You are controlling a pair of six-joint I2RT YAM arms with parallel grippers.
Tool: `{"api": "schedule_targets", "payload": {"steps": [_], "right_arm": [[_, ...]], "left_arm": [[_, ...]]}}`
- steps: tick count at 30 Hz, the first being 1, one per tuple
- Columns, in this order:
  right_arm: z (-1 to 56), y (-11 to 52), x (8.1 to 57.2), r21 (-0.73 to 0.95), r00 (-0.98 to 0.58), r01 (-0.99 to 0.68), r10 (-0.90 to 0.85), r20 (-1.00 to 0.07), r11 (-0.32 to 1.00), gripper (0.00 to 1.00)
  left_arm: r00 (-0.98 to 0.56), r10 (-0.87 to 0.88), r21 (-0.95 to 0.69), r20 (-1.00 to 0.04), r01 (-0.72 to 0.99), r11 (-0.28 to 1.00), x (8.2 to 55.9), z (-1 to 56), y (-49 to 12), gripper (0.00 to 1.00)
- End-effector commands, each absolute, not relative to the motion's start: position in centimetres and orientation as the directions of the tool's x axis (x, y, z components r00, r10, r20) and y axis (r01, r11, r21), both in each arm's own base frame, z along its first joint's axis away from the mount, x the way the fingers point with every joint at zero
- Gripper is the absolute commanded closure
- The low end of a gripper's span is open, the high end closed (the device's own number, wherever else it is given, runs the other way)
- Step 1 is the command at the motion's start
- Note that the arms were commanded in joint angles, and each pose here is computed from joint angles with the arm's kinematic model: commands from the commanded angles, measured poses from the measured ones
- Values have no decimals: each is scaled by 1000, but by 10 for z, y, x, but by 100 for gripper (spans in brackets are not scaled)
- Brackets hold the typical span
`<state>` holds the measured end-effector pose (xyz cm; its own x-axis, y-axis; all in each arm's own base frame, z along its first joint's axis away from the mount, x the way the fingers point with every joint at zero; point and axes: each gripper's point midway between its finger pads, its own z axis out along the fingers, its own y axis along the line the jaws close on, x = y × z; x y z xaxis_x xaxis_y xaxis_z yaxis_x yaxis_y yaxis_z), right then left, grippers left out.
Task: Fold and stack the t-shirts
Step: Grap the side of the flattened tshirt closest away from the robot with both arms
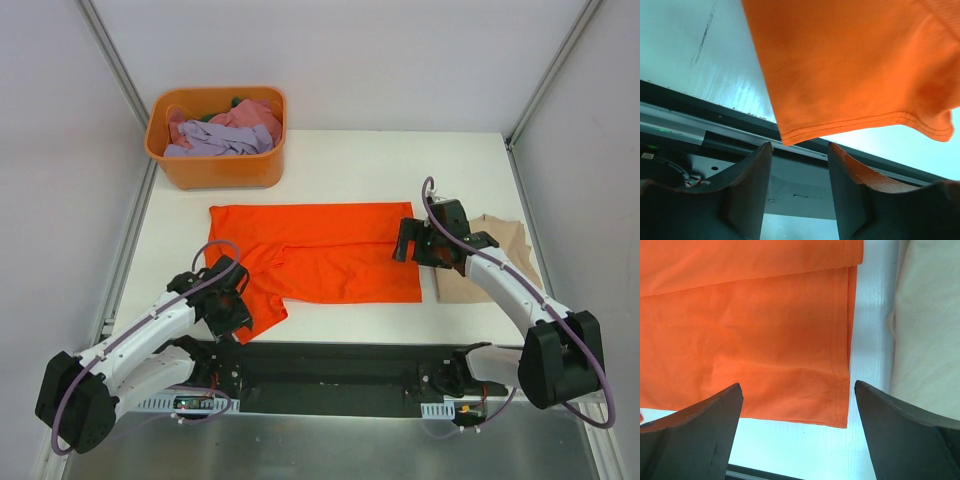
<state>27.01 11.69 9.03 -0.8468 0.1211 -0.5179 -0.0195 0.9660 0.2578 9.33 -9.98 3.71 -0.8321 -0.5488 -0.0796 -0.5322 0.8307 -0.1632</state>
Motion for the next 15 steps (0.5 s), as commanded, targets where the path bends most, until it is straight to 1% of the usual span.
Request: {"api": "schedule_targets", "payload": {"steps": [1,3,5,8,10,11,15], "right_arm": [[93,111,268,224,-841,-21,104,-531,974,4],[92,110,267,224,-842,-21,104,-530,974,4],[90,110,267,222,-845,-18,104,-525,975,4],[87,110,266,222,-851,-14,105,-515,975,4],[85,110,265,220,-854,-9,107,-509,975,4],[84,110,265,220,-855,-5,110,-508,975,4],[82,111,266,222,-857,-1,113,-503,975,4]], "left_arm": [[-835,-549,-119,-42,-542,832,84,28,-99,54],[-834,-550,-115,-47,-542,832,86,28,-99,53],[-832,-550,-97,-77,-543,834,91,24,-94,53],[-840,-541,-126,-35,-533,837,90,17,-104,55],[-840,-543,-100,-17,-539,837,86,12,-103,58],[-841,-540,-91,-13,-537,839,84,11,-102,60],[-838,-546,-76,-21,-543,836,83,8,-99,60]]}}
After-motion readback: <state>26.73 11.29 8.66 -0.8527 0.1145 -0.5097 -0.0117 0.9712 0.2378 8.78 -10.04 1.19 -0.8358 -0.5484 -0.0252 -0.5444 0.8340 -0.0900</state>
